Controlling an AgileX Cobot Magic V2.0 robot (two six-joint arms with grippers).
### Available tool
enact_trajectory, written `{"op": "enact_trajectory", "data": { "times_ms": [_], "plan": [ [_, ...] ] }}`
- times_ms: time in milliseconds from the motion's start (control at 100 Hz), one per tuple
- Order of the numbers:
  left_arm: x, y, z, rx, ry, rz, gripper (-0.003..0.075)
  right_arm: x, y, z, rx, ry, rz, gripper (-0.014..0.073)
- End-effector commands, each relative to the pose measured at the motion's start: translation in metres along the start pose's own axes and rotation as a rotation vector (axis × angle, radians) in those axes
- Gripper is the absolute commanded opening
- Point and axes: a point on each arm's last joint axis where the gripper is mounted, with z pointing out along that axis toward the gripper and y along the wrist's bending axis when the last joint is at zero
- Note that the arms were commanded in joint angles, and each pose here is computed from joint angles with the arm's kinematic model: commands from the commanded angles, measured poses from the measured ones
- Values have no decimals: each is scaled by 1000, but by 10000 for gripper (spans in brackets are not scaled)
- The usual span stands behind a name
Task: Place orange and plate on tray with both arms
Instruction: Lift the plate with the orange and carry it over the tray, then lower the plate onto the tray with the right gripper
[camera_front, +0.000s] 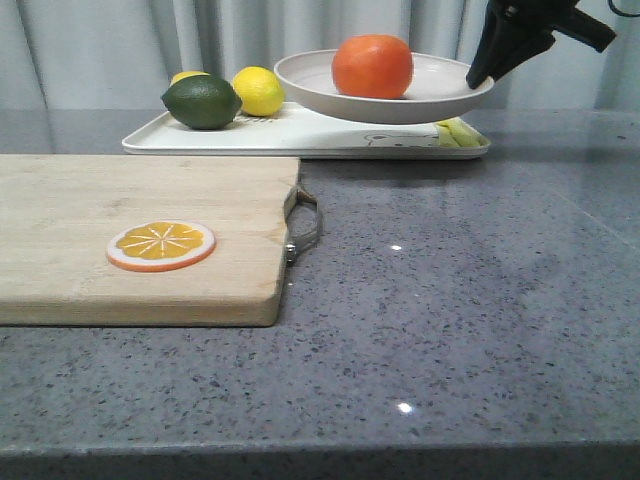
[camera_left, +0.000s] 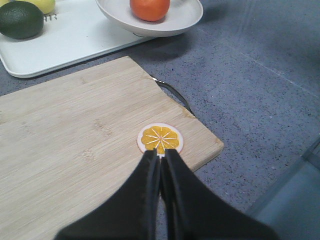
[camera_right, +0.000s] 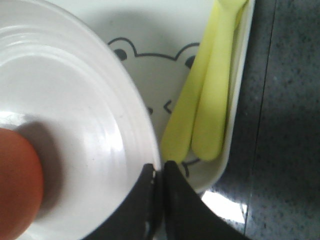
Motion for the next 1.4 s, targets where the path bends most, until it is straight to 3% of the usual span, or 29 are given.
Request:
{"op": "enact_trajectory", "data": {
  "times_ms": [0, 280, 520, 760, 1040, 1180, 1390],
  "plan": [
    [-16, -2, -5, 12, -121, -10, -19, -20, 19, -31, -59, -118, -6, -59],
    [-18, -2, -5, 13, -137, -10, -19, -45, 18, -2, -80, -151, 11, -59],
    [-18, -2, -5, 13, -137, -10, -19, -48, 23, 20, -52, -161, -15, -59],
    [-18, -2, -5, 13, -137, -10, -19, -55, 25, 21, -59, -239, -16, -59],
    [-18, -2, -5, 13, -137, -10, -19, -55, 25, 22, -58, -244, -16, -50],
    [-18, -2, -5, 13, -137, -10, -19, -54, 24, 22, -56, -235, -17, 37],
    [-18, -2, -5, 13, -137, -10, -19, -54, 24, 22, -56, -235, -17, 242]
  ]
}}
